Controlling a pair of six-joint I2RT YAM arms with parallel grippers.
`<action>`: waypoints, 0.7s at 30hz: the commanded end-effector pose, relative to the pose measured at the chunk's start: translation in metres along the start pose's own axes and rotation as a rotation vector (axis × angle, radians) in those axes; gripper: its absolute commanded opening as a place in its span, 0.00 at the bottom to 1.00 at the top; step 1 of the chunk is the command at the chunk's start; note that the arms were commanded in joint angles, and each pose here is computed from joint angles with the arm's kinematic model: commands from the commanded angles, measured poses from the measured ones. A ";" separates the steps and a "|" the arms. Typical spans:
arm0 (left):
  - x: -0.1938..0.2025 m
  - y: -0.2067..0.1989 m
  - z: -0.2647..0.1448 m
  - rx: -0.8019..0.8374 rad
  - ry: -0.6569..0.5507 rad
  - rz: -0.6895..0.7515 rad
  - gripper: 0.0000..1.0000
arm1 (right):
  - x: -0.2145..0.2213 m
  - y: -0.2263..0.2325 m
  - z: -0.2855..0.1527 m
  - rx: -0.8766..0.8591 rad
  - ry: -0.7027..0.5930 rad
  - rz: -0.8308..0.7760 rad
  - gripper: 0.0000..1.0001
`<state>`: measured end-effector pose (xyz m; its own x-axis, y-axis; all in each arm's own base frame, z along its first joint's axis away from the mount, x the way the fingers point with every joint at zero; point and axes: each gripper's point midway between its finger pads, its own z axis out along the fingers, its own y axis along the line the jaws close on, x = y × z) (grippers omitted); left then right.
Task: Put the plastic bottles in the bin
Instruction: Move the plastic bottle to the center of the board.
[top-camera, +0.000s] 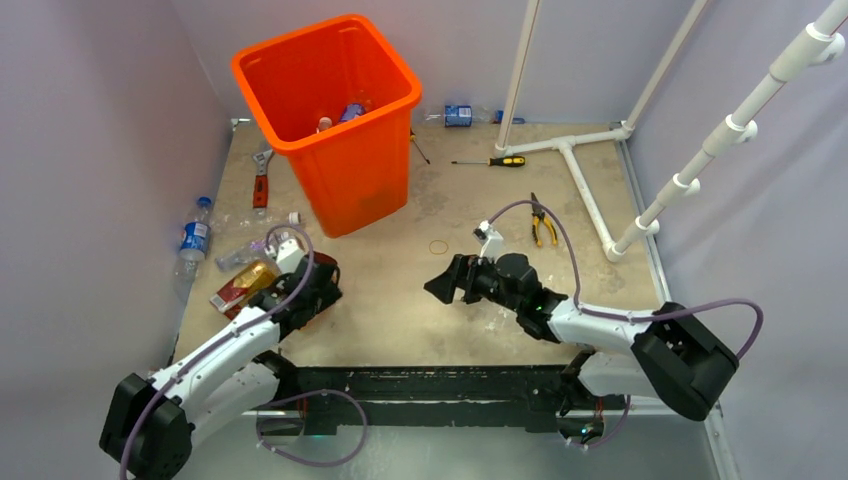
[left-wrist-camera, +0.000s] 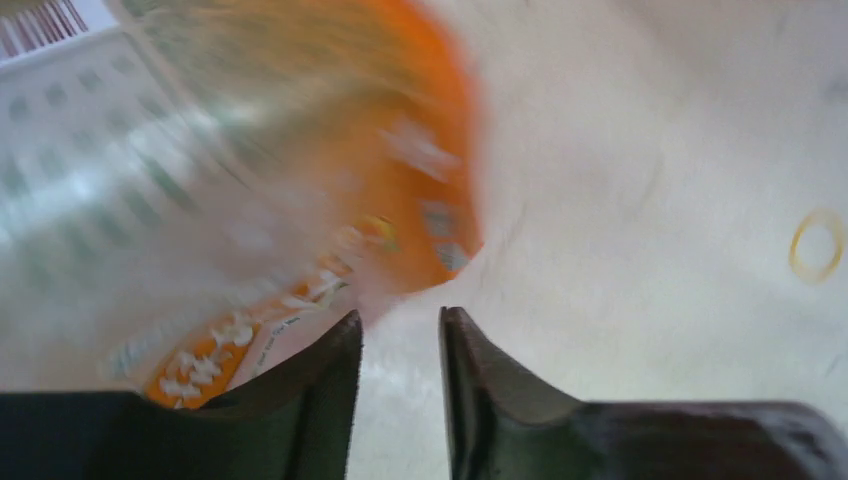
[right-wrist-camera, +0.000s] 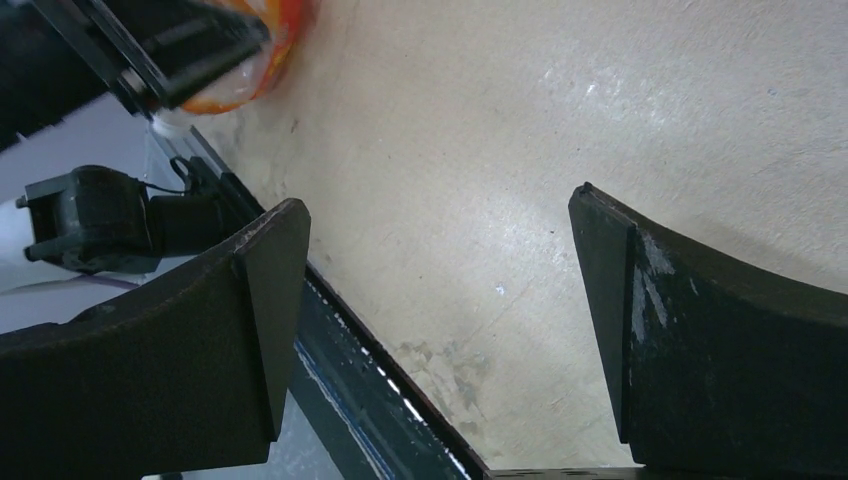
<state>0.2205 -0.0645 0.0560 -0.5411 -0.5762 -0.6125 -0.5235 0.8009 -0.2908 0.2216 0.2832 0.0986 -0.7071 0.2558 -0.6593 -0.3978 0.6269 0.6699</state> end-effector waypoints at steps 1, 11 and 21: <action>0.054 -0.026 -0.008 0.156 0.189 0.020 0.27 | -0.021 0.007 -0.005 0.009 -0.072 -0.021 0.99; 0.100 -0.049 -0.036 0.300 0.229 0.192 0.04 | -0.031 -0.003 -0.035 0.075 -0.137 -0.071 0.99; 0.001 -0.030 -0.075 0.232 -0.174 0.062 0.97 | -0.033 0.005 -0.030 0.038 -0.142 -0.070 0.99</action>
<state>0.1691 -0.1516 0.0832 -0.6468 -0.4258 -0.6327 -0.1803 0.8915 -0.4156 0.2218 0.2537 0.1313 -0.6072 0.3039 -0.7341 -0.4066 0.6749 0.6157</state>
